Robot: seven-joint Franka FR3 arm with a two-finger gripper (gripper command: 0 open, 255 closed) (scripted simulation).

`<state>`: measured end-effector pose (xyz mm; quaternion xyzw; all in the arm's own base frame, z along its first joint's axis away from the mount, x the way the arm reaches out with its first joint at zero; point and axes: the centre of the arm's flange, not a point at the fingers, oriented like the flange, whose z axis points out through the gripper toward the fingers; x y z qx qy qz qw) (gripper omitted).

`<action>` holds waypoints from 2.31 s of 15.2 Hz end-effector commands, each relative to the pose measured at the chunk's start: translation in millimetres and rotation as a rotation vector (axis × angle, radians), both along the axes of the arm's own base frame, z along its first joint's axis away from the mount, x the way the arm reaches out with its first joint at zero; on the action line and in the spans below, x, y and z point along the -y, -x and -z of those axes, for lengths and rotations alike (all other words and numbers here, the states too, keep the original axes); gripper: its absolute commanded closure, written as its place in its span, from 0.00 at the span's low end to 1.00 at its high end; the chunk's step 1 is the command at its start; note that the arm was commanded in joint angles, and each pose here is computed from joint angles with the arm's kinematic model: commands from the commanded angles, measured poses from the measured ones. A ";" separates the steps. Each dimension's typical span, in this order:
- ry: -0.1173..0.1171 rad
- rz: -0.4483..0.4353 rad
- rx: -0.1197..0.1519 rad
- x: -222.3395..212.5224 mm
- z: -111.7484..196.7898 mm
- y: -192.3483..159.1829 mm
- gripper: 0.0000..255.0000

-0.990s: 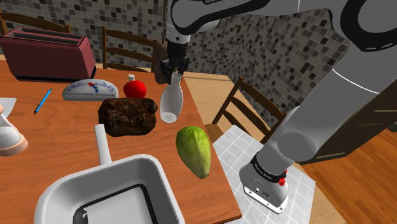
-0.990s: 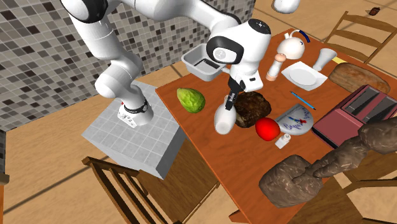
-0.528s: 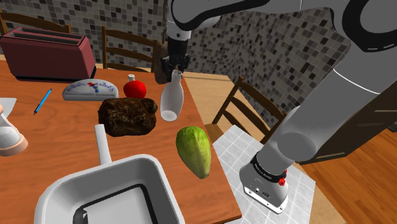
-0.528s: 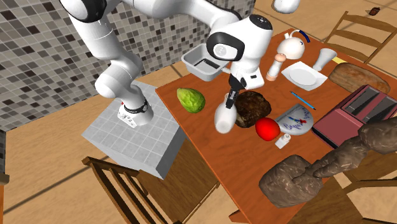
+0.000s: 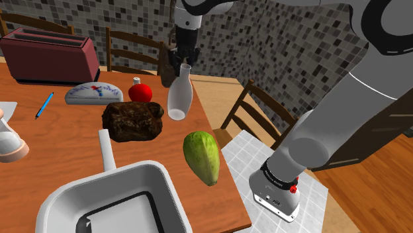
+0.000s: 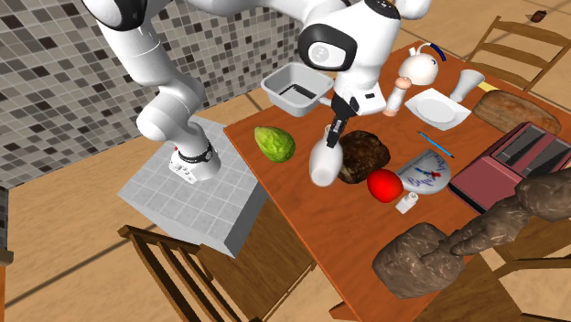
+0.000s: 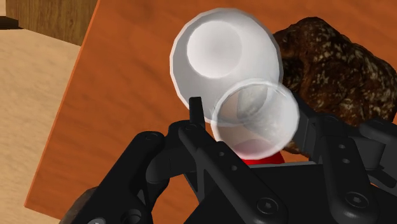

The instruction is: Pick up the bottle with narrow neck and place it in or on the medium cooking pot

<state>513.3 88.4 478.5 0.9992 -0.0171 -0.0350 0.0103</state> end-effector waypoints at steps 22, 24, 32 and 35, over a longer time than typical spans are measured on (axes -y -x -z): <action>0.000 0.000 0.000 0.8 -123.3 -0.3 1.00; 0.000 0.000 0.000 0.8 -133.9 -0.3 1.00; 0.000 0.000 0.000 -57.2 -162.0 27.3 1.00; 0.000 0.000 0.000 -92.0 -171.2 43.8 1.00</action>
